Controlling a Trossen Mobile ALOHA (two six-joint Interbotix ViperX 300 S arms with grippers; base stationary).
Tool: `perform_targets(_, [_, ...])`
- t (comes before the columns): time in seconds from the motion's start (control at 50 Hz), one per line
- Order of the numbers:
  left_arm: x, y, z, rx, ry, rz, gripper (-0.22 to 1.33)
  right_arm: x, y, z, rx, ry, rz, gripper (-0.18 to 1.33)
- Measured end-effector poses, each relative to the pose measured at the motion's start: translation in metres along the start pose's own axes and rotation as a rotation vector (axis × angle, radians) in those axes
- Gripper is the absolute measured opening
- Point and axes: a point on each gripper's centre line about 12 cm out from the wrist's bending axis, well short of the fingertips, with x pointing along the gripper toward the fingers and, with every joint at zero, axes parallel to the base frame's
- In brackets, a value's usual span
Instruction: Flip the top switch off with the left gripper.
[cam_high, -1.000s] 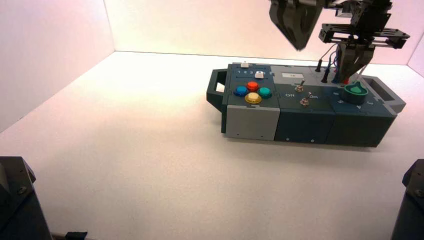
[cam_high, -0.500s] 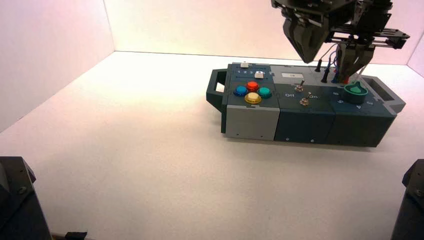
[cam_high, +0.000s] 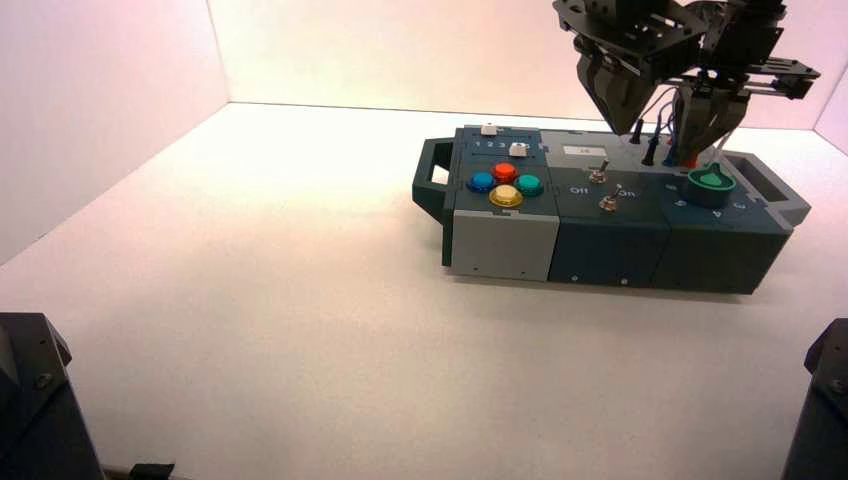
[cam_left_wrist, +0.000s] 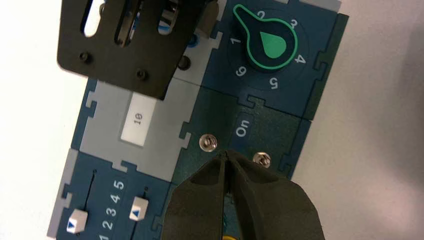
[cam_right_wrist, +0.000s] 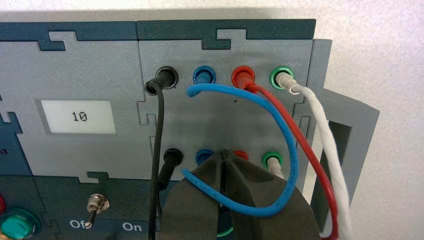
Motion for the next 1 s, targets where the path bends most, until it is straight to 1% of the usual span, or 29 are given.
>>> perform_targets(0.22, [0.013,0.005,-0.002,-0.006,0.016,-0.004,-0.16,-0.001,0.001,0.001,-0.002,-0.001,0.0,-0.15])
perform_targets(0.34, [0.02,0.007,-0.003,0.005,0.022,-0.005,-0.16,-0.001,0.0,0.003,0.0,-0.001,0.0,-0.15])
perform_targets(0.48, [0.026,0.009,-0.001,0.007,0.023,-0.005,-0.16,-0.001,0.001,0.004,-0.001,-0.003,0.002,-0.15])
perform_targets(0.68, [0.028,0.011,0.003,0.011,0.016,-0.003,-0.16,-0.001,0.001,0.003,-0.002,-0.001,0.002,-0.15])
perform_targets(1.0, [0.032,0.012,0.003,0.008,0.017,-0.004,-0.16,-0.001,0.001,0.004,-0.001,-0.001,0.002,-0.15])
